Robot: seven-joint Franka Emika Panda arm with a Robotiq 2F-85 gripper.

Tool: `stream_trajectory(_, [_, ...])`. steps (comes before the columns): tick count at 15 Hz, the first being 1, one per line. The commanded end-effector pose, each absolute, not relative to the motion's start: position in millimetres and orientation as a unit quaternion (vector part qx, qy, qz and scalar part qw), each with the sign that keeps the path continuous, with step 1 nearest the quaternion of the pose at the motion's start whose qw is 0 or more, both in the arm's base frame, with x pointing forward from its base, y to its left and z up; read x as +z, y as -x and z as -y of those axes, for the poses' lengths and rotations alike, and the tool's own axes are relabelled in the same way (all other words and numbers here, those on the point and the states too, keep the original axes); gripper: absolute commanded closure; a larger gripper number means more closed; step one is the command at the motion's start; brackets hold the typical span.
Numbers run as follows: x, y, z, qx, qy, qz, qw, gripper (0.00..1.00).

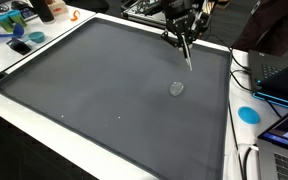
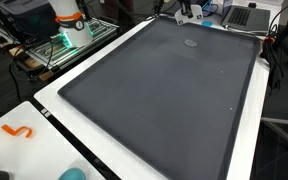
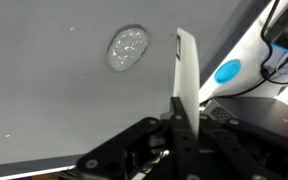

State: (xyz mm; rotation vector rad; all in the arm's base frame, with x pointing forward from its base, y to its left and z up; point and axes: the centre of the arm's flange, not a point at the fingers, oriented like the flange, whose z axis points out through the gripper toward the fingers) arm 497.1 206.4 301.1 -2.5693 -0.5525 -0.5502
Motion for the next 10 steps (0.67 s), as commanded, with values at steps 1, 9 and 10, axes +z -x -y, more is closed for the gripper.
stream_trajectory(1, [310, -483, -214, -0.191, 0.941, 0.19, 0.204, 0.99])
stream_trajectory(9, [325, -488, -239, -0.152, 0.961, 0.177, 0.151, 0.99])
stream_trajectory(10, [327, -489, -241, -0.148, 0.963, 0.173, 0.143, 0.99])
